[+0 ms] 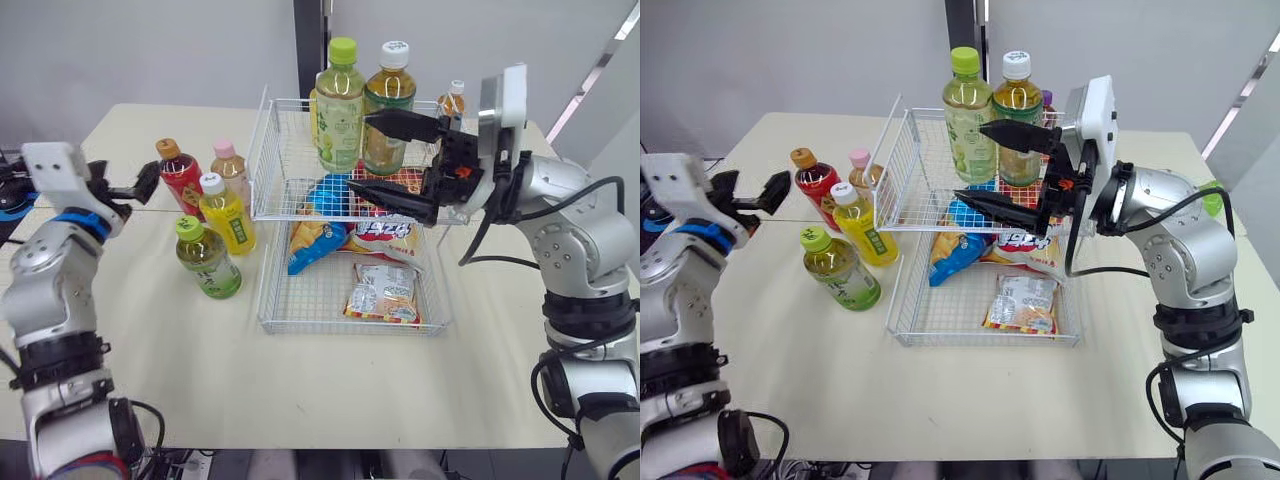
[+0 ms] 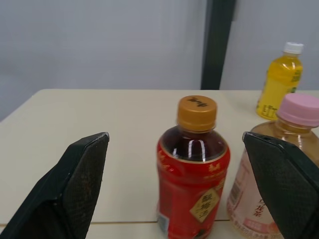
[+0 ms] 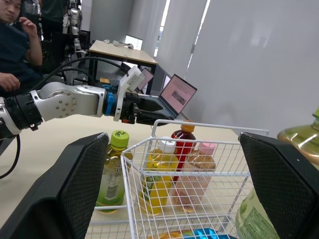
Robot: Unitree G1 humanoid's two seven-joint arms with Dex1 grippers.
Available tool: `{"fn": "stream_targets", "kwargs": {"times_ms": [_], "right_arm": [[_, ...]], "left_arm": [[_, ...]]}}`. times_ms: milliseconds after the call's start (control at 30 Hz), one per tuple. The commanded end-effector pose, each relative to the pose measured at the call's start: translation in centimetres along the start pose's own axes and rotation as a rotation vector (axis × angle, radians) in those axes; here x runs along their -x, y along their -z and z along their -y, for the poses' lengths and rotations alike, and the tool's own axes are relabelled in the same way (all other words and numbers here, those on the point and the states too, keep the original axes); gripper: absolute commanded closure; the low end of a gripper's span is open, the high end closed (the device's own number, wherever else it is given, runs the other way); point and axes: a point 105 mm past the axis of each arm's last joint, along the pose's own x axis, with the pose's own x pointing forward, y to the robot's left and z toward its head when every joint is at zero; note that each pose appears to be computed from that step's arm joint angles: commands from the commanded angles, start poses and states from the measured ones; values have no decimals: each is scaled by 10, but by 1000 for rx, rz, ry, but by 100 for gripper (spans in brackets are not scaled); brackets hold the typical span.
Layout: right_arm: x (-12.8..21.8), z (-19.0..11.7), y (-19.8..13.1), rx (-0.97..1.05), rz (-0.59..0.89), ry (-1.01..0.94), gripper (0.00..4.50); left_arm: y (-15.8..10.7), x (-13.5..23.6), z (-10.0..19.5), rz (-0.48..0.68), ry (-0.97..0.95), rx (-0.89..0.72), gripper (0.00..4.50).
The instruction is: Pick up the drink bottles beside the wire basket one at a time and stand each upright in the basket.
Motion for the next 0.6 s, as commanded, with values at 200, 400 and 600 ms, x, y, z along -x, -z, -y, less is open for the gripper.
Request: {"fn": "stream_targets", "kwargs": {"times_ms": [200, 400, 600], "right_arm": [[10, -4, -20, 65, 15, 33, 0], [12, -6, -22, 66, 9, 39, 0], [13, -7, -24, 67, 11, 43, 0]], "left_arm": [[-7, -35, 6, 13, 28, -72, 2], [-8, -51, 15, 12, 57, -80, 2], [-6, -56, 15, 12, 50, -74, 2]]}}
